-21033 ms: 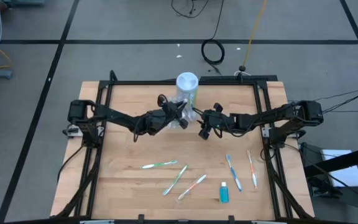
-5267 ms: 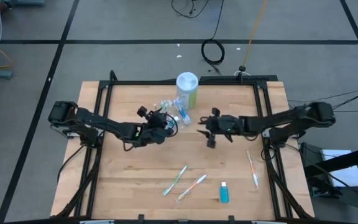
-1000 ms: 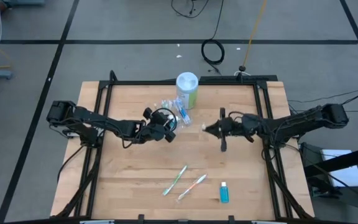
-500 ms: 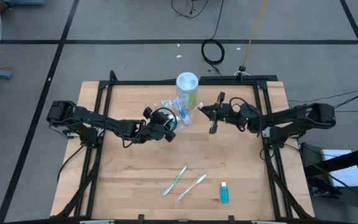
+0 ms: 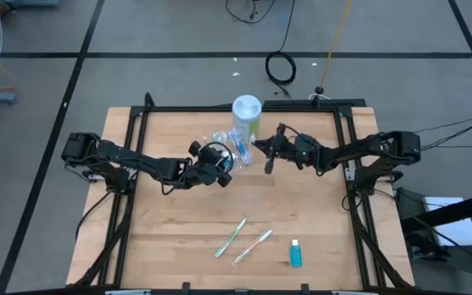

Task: Pick & Place toothbrushing station
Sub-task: Put the yellow toothbrush into the transparent organizer

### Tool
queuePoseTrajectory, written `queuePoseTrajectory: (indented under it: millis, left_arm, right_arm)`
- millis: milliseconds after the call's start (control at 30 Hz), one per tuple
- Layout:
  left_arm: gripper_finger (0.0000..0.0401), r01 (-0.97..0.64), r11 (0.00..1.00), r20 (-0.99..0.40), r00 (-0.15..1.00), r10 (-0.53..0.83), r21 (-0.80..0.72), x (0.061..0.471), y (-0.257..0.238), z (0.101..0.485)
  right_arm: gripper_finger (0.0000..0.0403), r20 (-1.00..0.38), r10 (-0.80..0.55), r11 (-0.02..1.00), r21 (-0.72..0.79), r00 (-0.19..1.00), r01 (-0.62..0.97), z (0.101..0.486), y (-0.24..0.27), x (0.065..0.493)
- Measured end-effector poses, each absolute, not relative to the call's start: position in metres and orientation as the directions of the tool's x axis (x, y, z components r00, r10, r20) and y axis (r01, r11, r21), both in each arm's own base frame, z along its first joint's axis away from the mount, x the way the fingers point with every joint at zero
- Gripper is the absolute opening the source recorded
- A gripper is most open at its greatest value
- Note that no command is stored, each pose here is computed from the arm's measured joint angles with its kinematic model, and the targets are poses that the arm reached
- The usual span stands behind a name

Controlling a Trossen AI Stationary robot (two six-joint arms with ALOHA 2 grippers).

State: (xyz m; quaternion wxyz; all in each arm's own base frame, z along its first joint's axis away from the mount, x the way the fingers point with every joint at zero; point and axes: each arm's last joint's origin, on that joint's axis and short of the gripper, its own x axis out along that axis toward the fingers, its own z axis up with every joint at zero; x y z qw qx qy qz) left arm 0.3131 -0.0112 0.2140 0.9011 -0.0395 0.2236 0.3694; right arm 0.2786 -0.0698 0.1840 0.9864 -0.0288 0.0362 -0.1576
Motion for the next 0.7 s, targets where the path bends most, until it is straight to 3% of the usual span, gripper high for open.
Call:
queuePoseTrajectory:
  millis: [333, 700]
  left_arm:
    - [0.0134, -0.684, 0.723, -0.434, 0.624, 0.650, 0.100, 0.313, -0.011, 0.214]
    - [0.0134, -0.682, 0.725, -0.412, 0.636, 0.653, 0.096, 0.315, -0.011, 0.216]
  right_arm:
    - [0.0000, -0.195, -0.306, 0.952, -0.079, 0.932, 0.296, 0.172, -0.069, 0.277]
    - [0.0019, -0.225, -0.304, 0.952, -0.023, 0.926, 0.306, 0.169, -0.069, 0.276]
